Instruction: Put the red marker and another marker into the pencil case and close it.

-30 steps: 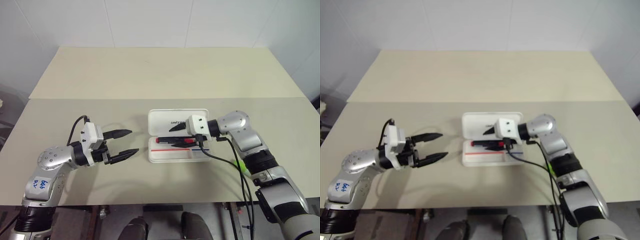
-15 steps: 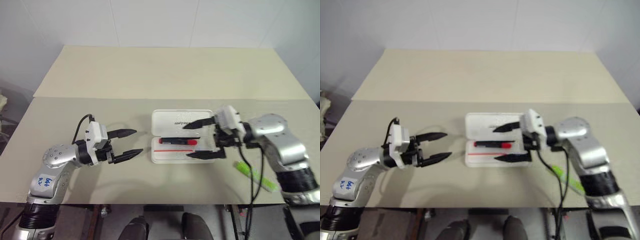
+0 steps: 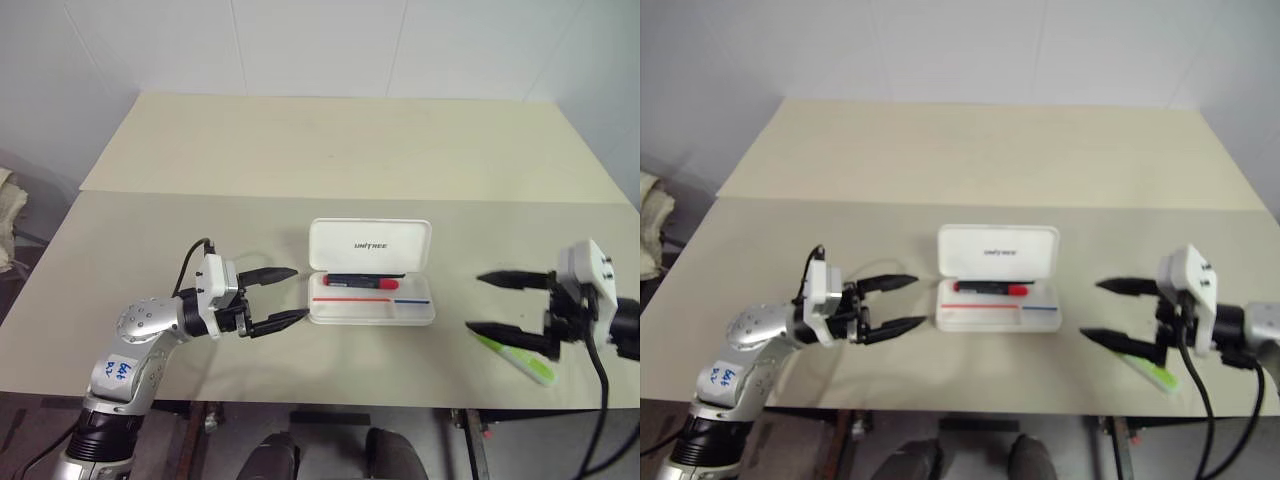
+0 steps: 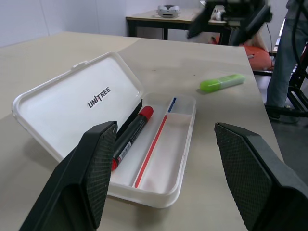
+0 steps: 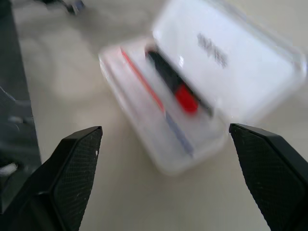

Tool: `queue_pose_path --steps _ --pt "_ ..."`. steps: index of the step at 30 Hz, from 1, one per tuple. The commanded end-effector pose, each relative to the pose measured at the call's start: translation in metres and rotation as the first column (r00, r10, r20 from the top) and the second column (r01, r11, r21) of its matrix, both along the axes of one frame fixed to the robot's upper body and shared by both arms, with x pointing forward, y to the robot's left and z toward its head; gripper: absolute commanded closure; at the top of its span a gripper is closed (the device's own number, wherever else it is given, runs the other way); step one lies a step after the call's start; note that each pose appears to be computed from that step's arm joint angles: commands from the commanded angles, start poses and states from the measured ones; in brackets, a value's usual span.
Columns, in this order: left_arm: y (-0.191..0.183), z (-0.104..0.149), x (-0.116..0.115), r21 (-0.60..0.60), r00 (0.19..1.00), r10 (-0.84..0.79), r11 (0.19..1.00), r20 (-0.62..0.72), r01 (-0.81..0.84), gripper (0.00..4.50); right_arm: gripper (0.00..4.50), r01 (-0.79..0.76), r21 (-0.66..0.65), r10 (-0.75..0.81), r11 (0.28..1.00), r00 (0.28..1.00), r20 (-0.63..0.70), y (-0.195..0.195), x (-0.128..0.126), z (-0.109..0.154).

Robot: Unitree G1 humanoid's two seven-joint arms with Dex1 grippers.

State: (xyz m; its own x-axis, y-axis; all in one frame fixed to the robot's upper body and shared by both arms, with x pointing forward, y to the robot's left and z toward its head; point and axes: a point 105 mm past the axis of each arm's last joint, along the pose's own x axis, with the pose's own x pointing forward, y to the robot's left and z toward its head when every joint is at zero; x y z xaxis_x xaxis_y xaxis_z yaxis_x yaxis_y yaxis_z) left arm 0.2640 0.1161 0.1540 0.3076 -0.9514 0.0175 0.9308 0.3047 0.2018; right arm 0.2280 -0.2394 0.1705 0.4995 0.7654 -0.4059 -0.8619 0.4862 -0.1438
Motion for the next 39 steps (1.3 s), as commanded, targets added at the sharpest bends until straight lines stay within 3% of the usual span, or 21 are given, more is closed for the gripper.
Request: queue_pose_path --steps 1,6,14,21,31,35,39 --pt "-0.005 0.005 -0.001 -0.009 0.999 -0.019 1.000 0.030 0.019 1.05 0.05 0.014 -0.073 -0.010 0.997 0.998 0.062 -0.019 -0.005 0.008" --pt "-0.005 0.007 0.000 -0.009 0.999 -0.021 1.000 0.039 0.021 1.05 0.05 0.055 -0.121 -0.052 0.991 0.998 0.028 -0.044 -0.012 -0.014" --pt "0.000 0.012 0.004 0.008 0.998 -0.008 1.000 0.058 0.007 1.05 0.05 0.144 -0.168 -0.153 0.975 0.987 -0.039 -0.079 -0.018 -0.072" --pt "0.006 0.018 0.006 0.028 0.997 0.000 1.000 0.078 -0.002 1.05 0.05 0.181 -0.132 -0.192 0.975 0.978 -0.077 -0.082 -0.019 -0.101" --pt "0.007 0.021 0.008 0.037 0.996 0.007 0.999 0.091 -0.010 1.05 3.41 0.142 -0.050 -0.144 0.989 0.989 -0.043 -0.059 -0.017 -0.102" --pt "0.008 0.020 0.009 0.040 0.996 0.007 0.999 0.092 -0.011 1.05 3.40 0.140 -0.054 -0.140 0.989 0.990 0.001 -0.054 -0.007 -0.097" --pt "0.008 0.020 0.010 0.048 0.995 0.005 0.999 0.099 -0.010 1.05 3.40 0.171 -0.102 -0.153 0.980 0.975 0.164 -0.059 0.018 -0.074"
